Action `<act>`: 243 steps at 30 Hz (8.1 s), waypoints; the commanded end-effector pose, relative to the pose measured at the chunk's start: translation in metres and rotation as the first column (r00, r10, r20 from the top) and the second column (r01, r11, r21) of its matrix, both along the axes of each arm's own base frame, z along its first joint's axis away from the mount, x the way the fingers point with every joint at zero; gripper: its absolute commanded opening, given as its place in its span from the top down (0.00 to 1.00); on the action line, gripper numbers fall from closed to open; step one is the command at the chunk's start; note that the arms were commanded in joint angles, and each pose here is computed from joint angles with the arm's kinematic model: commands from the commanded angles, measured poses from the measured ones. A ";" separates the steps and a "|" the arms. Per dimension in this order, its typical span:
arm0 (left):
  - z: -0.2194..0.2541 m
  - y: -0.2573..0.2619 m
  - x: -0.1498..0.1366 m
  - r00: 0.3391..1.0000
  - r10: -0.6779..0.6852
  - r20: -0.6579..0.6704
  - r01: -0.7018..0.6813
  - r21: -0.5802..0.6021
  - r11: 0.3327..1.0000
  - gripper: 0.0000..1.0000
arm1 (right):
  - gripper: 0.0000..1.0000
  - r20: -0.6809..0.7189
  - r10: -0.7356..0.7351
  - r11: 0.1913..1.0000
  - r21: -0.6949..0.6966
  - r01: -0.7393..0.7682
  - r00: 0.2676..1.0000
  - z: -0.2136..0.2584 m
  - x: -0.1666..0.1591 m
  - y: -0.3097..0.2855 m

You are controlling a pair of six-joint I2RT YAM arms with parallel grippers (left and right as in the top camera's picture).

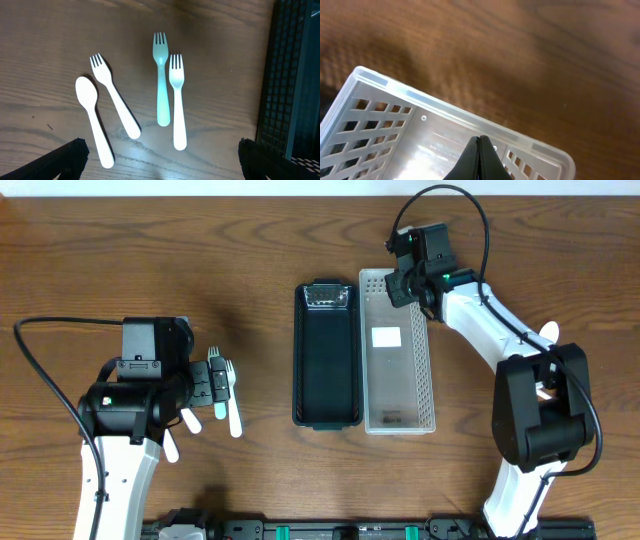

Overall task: Pack container
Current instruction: 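Move the right gripper back over the white spoons on the right, then lower the right gripper and grasp a white spoon by its handle, then carry the spoon left and drop it into the white basket, then return the right gripper and grasp a second white spoon, then carry the second spoon into the white basket and release it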

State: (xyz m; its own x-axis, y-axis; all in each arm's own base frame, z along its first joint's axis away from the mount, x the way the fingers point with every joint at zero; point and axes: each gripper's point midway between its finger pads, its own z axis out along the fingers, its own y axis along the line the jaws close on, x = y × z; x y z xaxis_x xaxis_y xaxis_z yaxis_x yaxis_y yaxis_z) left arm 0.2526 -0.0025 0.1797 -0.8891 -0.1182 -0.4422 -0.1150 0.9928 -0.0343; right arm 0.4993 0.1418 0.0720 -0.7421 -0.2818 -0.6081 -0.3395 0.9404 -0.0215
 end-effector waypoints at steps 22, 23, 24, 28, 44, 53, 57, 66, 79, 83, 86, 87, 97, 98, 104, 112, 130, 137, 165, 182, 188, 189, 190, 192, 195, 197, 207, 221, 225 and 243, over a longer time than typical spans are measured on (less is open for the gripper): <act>0.006 0.001 0.003 1.000 0.013 0.014 -0.013 -0.004 1.000 0.02 | 0.34 0.056 -0.433 0.901 0.055 0.430 0.900 0.174 -0.105 -0.122; 0.006 0.001 0.003 1.000 0.013 0.014 -0.013 -0.004 1.000 0.02 | 0.28 0.042 -0.467 0.884 0.047 0.465 0.883 0.176 -0.114 -0.140; 0.006 0.001 0.003 1.000 0.013 0.014 -0.013 -0.004 1.000 0.02 | 0.20 0.019 -0.505 0.863 0.024 0.505 0.863 0.174 -0.124 -0.161; 0.007 0.001 0.003 1.000 0.013 0.015 -0.013 -0.004 1.000 0.02 | 0.08 -0.122 -0.534 0.846 -0.069 0.529 0.837 0.142 -0.154 -0.215; 0.006 0.001 0.003 1.000 0.013 0.015 -0.013 -0.004 1.000 0.02 | 0.06 -0.524 -0.488 0.867 -0.198 0.458 0.698 -0.022 -0.168 -0.255; 0.007 0.001 0.003 1.000 0.013 0.016 -0.013 -0.004 1.000 0.02 | 0.06 -0.566 -0.360 0.933 -0.207 0.295 0.741 -0.055 -0.156 -0.226; 0.007 0.001 0.003 1.000 0.013 0.016 -0.013 -0.004 1.000 0.02 | 0.06 -0.581 -0.330 0.944 -0.209 0.255 0.744 -0.064 -0.154 -0.215; 0.007 0.001 0.003 1.000 0.013 0.015 -0.013 -0.004 1.000 0.02 | 0.10 -0.612 -0.323 0.946 -0.211 0.244 0.722 -0.078 -0.158 -0.213; 0.006 0.001 0.003 1.000 0.013 0.015 -0.013 -0.004 1.000 0.02 | 0.62 -0.641 -0.348 0.937 -0.217 0.274 0.684 -0.081 -0.169 -0.211; 0.006 0.001 0.003 1.000 0.013 0.014 -0.013 -0.004 1.000 0.02 | 0.74 -0.644 -0.360 0.932 -0.219 0.289 0.675 -0.081 -0.170 -0.211; 0.006 0.001 0.003 1.000 0.013 0.014 -0.013 -0.004 1.000 0.02 | 0.80 -0.646 -0.360 0.932 -0.219 0.288 0.673 -0.081 -0.171 -0.211; 0.006 0.001 0.003 1.000 0.013 0.014 -0.013 -0.004 1.000 0.02 | 0.81 -0.646 -0.360 0.932 -0.219 0.288 0.673 -0.081 -0.171 -0.211; 0.006 0.001 0.003 1.000 0.013 0.015 -0.013 -0.004 1.000 0.02 | 0.99 -0.630 -0.396 0.916 -0.220 0.336 0.668 -0.081 -0.166 -0.211; 0.006 0.001 0.003 1.000 0.013 0.015 -0.013 -0.004 1.000 0.02 | 0.99 -0.628 -0.408 0.910 -0.221 0.351 0.663 -0.081 -0.165 -0.210; 0.006 0.001 0.003 1.000 0.013 0.015 -0.013 -0.004 1.000 0.02 | 0.99 -0.588 -0.414 0.908 -0.213 0.361 0.695 -0.045 -0.144 -0.190; 0.006 0.001 0.003 1.000 0.013 0.015 -0.013 -0.004 1.000 0.02 | 0.99 -0.312 -0.321 0.946 -0.054 0.321 0.894 0.099 -0.086 -0.106; 0.006 0.001 0.003 1.000 0.013 0.014 -0.013 -0.004 1.000 0.02 | 0.99 -0.471 -0.300 0.951 -0.078 0.300 0.829 0.014 -0.088 0.020; 0.006 0.001 0.003 1.000 0.014 0.015 -0.014 -0.004 1.000 0.02 | 0.91 -0.514 -0.303 0.952 -0.120 0.283 0.802 -0.011 -0.094 0.023; 0.006 0.001 0.001 1.000 0.013 0.007 -0.013 -0.004 1.000 0.02 | 0.18 -0.419 -0.764 0.592 -0.151 0.792 0.491 0.069 -0.142 -0.277; 0.006 0.001 0.002 1.000 0.013 0.008 -0.013 -0.004 1.000 0.02 | 0.17 -0.531 -0.714 0.636 -0.219 0.739 0.457 -0.058 -0.143 -0.284; 0.006 0.001 0.001 1.000 0.013 0.007 -0.013 -0.004 1.000 0.02 | 0.16 -0.526 -0.717 0.633 -0.216 0.744 0.457 -0.071 -0.137 -0.288; 0.006 0.001 0.001 1.000 0.013 0.007 -0.013 -0.004 1.000 0.02 | 0.16 -0.524 -0.718 0.632 -0.214 0.744 0.459 -0.072 -0.136 -0.288; 0.006 0.001 0.001 1.000 0.013 0.007 -0.013 -0.004 1.000 0.02 | 0.16 -0.521 -0.719 0.632 -0.213 0.745 0.460 -0.074 -0.135 -0.289; 0.006 0.001 0.002 1.000 0.013 0.008 -0.013 -0.004 1.000 0.02 | 0.15 -0.518 -0.719 0.632 -0.211 0.746 0.463 -0.076 -0.133 -0.290; 0.006 0.001 0.002 1.000 0.013 0.008 -0.013 -0.004 1.000 0.02 | 0.15 -0.527 -0.713 0.639 -0.214 0.739 0.463 -0.082 -0.134 -0.289; 0.006 0.001 0.002 1.000 0.013 0.007 -0.013 -0.004 1.000 0.02 | 0.15 -0.540 -0.709 0.640 -0.223 0.736 0.454 -0.088 -0.136 -0.288; 0.005 0.001 0.001 1.000 0.013 0.007 -0.013 -0.004 1.000 0.02 | 0.44 -0.563 -0.702 0.643 -0.238 0.728 0.436 -0.094 -0.143 -0.285; 0.006 0.001 0.001 1.000 0.013 0.007 -0.013 -0.004 1.000 0.02 | 0.90 -0.565 -0.702 0.643 -0.239 0.728 0.434 -0.094 -0.143 -0.285; 0.005 0.001 0.001 1.000 0.013 0.007 -0.013 -0.004 1.000 0.02 | 0.96 -0.562 -0.702 0.642 -0.237 0.729 0.436 -0.094 -0.142 -0.286; 0.005 0.001 0.001 1.000 0.014 0.004 -0.014 -0.004 1.000 0.02 | 0.99 -0.302 -0.483 0.857 0.027 0.514 0.822 0.087 -0.080 -0.147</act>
